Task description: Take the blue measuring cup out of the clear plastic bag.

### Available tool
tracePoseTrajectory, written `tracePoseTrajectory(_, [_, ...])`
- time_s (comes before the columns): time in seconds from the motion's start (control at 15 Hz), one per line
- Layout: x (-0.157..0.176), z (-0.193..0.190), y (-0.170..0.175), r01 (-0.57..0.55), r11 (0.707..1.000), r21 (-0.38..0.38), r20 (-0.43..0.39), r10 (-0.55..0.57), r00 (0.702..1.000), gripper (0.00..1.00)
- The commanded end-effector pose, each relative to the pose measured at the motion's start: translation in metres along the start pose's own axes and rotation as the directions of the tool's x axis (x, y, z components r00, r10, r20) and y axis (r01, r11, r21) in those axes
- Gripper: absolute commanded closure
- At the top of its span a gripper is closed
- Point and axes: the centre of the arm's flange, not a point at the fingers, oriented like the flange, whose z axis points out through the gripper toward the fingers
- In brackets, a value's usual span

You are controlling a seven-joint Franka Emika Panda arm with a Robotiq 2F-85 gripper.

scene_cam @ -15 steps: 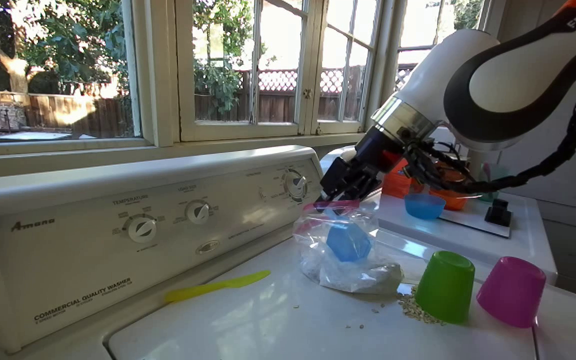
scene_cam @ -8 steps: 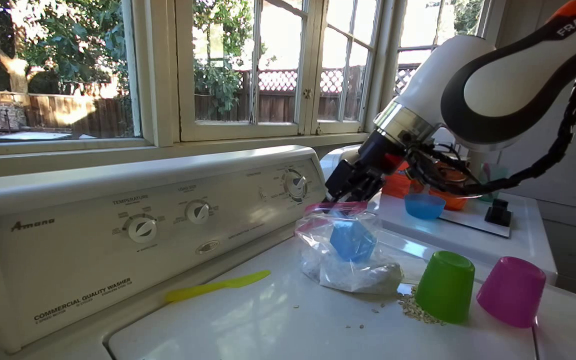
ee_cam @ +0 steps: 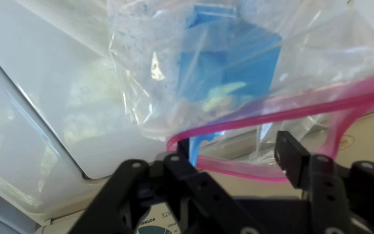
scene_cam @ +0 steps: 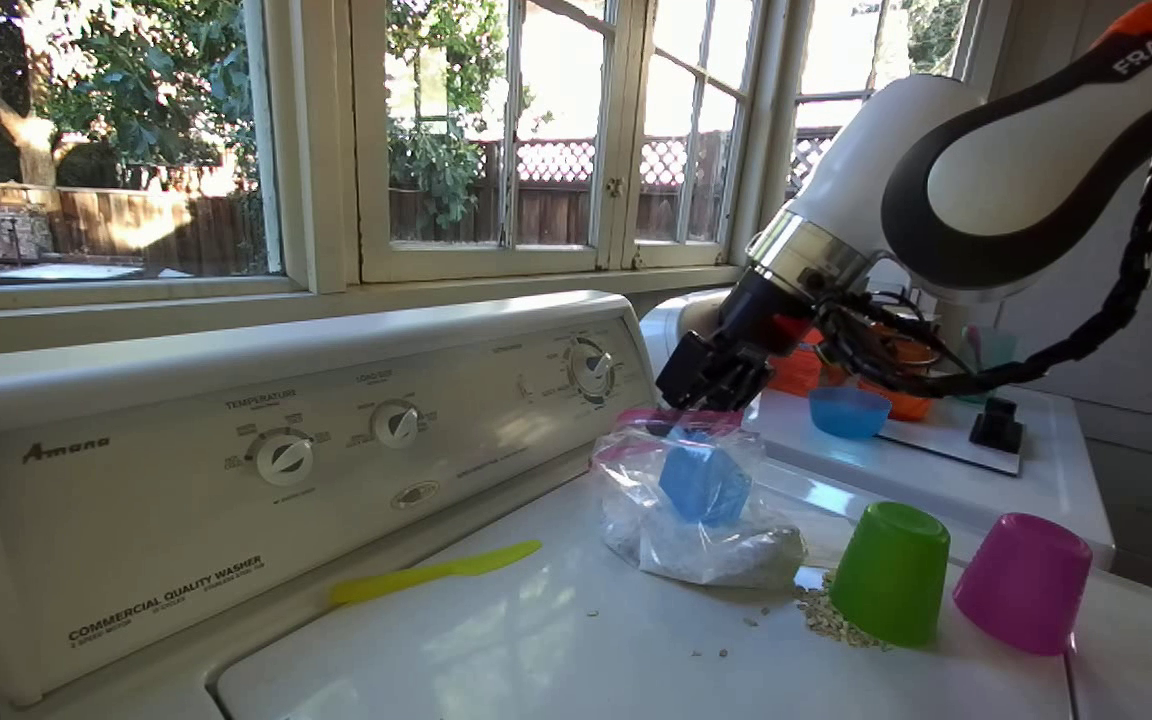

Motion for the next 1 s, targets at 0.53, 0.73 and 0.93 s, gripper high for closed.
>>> tracePoseTrajectory(0.53, [-0.008, 0.005, 0.002, 0.015, 0.999, -0.05, 0.065, -0.012, 0.998, 0.85])
tracePoseTrajectory(0.73, [-0.006, 0.003, 0.005, 0.002, 0.999, -0.054, 0.054, 0.001, 0.999, 1.0])
tracePoseTrajectory(0.93, [-0.004, -0.003, 0.009, -0.027, 0.998, -0.053, 0.026, 0.029, 0.999, 0.99])
